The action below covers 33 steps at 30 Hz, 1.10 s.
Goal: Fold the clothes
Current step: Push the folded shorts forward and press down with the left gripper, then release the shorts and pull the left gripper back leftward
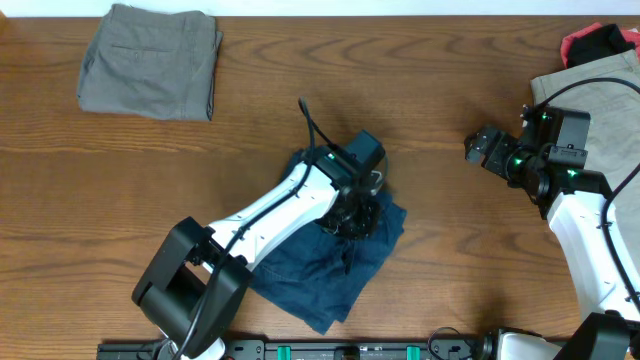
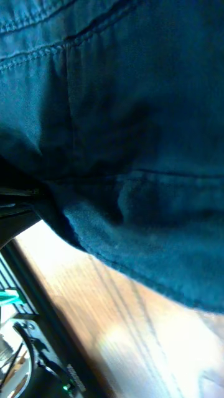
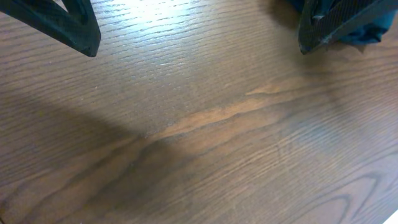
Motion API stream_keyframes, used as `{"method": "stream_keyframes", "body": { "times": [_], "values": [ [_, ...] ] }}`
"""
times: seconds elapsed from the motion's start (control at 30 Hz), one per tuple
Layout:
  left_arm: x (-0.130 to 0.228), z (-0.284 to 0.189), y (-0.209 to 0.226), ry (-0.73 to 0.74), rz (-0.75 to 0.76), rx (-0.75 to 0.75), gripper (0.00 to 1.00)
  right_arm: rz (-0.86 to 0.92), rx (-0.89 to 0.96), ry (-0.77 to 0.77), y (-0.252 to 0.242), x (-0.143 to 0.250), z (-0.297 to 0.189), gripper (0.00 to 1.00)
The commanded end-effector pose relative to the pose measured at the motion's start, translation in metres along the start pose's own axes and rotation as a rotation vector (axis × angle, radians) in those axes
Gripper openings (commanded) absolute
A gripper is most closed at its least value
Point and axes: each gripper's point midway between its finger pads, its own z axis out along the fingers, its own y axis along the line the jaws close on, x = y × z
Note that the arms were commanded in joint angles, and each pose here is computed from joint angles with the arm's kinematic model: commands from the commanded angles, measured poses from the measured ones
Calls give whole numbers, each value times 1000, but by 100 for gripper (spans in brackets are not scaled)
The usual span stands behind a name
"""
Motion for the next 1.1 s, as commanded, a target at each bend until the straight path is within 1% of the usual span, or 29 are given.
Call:
{"method": "stream_keyframes", "body": {
  "times": [0.0, 0.2, 0.23, 0.33, 0.37, 0.6, 0.73, 0.93, 1.07],
  "values": [
    [15, 7, -4, 54, -14, 34, 6, -4, -6, -6, 3, -5, 0, 99],
    [23, 9, -8, 89, -23, 69, 7, -4, -6, -6, 3, -5, 0, 99],
    [24, 9, -8, 92, -25, 69, 12, -3, -6, -6, 3, -5, 0, 99],
    [26, 9, -7, 102, -30, 67, 59, -4, -6, -6, 3, -5, 0, 99],
    [27, 9, -7, 105, -31, 66, 63, -4, -6, -6, 3, -5, 0, 99],
    [25, 1, -4, 103, -45, 65, 64, -4, -6, -6, 3, -5, 0, 99],
    [16, -12, 5, 81, -37, 70, 62, -4, -6, -6, 3, -5, 0, 99],
    [-9, -35, 46, -3, -145, 55, 60, -4, -6, -6, 3, -5, 0, 99],
    [-22, -53, 85, -54, -232, 68, 61, -4, -6, -6, 3, -5, 0, 99]
  ]
}}
